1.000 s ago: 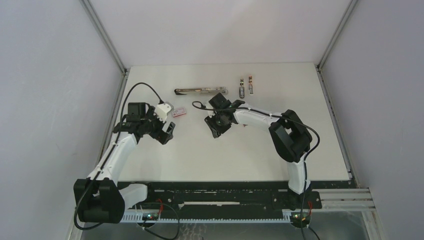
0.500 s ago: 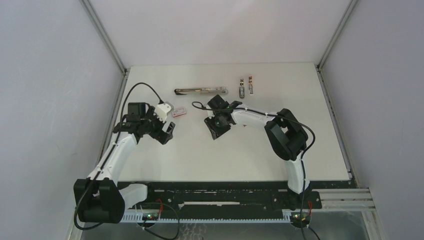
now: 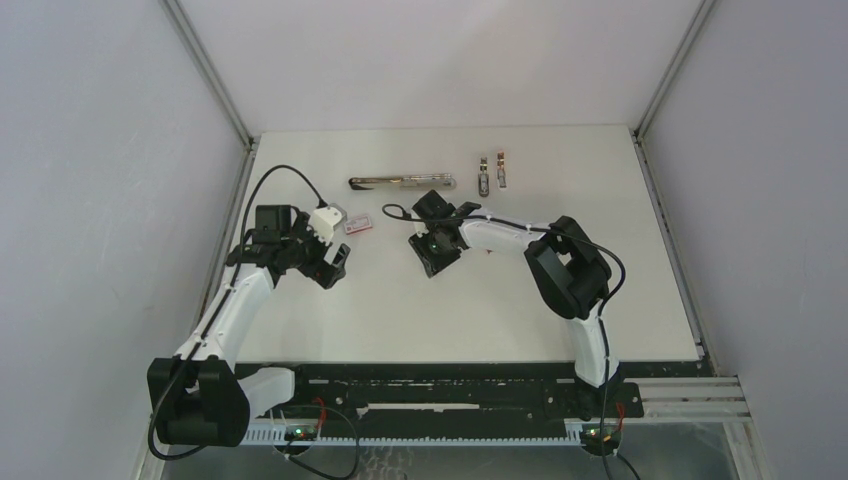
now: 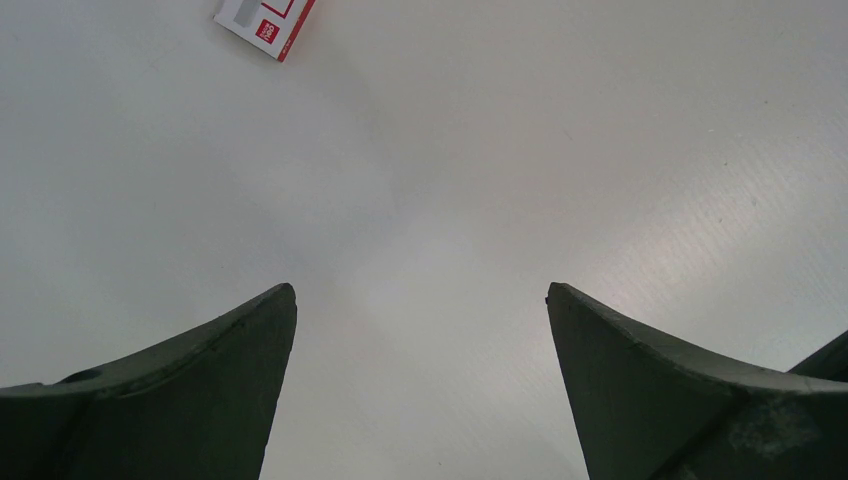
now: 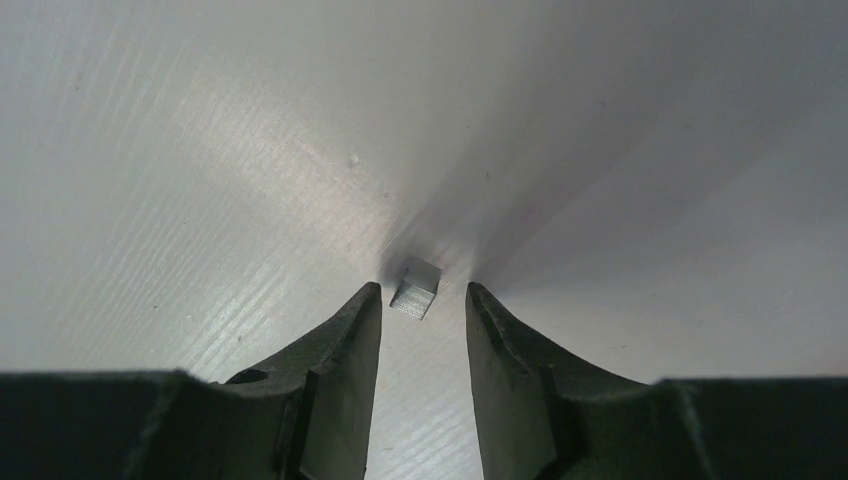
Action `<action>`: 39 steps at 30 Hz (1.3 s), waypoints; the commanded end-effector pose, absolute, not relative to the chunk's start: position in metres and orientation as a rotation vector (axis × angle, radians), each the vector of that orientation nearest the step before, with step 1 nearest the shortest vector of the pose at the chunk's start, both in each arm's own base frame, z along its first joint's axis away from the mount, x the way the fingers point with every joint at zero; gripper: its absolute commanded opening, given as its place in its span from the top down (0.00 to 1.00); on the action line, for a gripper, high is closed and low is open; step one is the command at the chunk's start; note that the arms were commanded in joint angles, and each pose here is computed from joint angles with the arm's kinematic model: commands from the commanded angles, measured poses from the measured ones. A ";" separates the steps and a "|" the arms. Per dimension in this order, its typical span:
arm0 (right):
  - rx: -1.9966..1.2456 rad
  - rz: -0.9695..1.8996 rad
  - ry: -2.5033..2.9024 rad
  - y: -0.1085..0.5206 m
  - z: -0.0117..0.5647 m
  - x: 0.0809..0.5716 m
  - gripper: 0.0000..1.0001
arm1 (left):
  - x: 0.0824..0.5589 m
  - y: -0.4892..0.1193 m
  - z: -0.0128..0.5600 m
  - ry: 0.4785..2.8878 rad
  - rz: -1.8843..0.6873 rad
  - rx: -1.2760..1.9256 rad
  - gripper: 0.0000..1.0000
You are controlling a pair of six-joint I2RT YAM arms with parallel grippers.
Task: Unload the staples from the stapler
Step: Pick up the staple from the center of the board.
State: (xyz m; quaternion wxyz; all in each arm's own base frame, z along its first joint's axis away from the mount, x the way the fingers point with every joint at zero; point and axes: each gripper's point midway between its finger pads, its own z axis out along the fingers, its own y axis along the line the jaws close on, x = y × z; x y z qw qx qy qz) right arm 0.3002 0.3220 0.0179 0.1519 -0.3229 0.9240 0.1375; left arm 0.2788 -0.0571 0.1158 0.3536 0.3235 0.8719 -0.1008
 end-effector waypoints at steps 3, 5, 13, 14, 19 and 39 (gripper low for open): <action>-0.924 0.377 2.602 0.331 0.028 0.311 0.65 | 0.286 -0.057 0.127 2.203 -0.250 0.836 0.00; -0.929 0.375 2.599 0.331 0.028 0.311 0.66 | 0.286 -0.057 0.127 2.202 -0.251 0.838 0.00; -0.946 0.361 2.588 0.330 0.030 0.311 0.69 | 0.286 -0.057 0.126 2.203 -0.253 0.839 0.00; -0.947 0.357 2.586 0.330 0.030 0.311 0.69 | 0.286 -0.057 0.126 2.204 -0.254 0.839 0.00; -0.964 0.325 2.557 0.329 0.035 0.314 0.71 | 0.286 -0.057 0.126 2.205 -0.254 0.838 0.00; -1.051 0.258 2.490 0.335 0.037 0.317 0.71 | 0.285 -0.058 0.127 2.200 -0.254 0.841 0.00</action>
